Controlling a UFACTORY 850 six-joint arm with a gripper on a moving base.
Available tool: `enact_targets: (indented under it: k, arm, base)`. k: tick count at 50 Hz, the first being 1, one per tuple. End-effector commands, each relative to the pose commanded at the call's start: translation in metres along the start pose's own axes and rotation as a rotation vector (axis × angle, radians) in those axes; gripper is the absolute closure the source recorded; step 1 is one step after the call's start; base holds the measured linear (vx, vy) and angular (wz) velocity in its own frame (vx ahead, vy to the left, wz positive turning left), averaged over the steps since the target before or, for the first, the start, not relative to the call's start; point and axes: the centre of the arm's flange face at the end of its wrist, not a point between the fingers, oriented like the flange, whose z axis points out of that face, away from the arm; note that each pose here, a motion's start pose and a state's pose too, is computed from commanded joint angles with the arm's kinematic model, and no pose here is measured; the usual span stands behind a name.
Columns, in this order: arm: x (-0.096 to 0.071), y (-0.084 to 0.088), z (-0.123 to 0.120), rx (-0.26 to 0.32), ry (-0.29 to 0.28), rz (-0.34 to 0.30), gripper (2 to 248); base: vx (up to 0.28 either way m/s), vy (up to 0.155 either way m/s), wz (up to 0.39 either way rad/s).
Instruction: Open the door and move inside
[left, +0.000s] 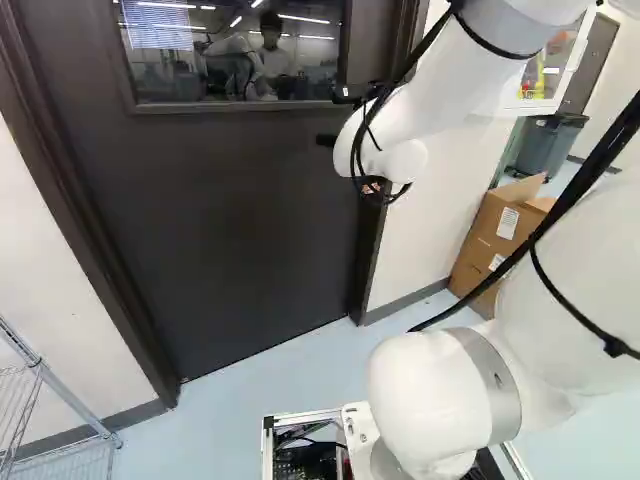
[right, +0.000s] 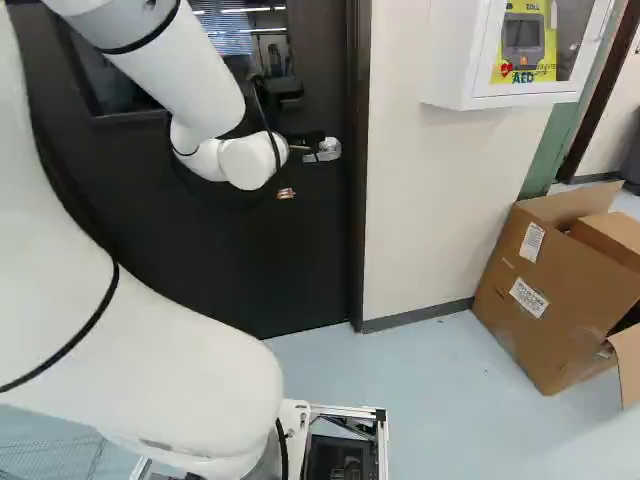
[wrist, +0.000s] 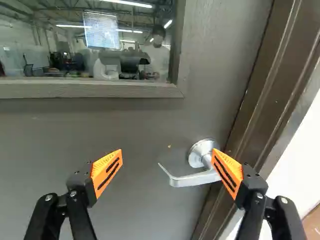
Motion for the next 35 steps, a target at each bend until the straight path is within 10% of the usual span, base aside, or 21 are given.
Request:
enact_targets:
  k: [35]
  arm:
    - [-0.030, 0.003, 0.043, 0.000, -0.084, 0.005, 3]
  base:
    - [0.000, 0.000, 0.000]
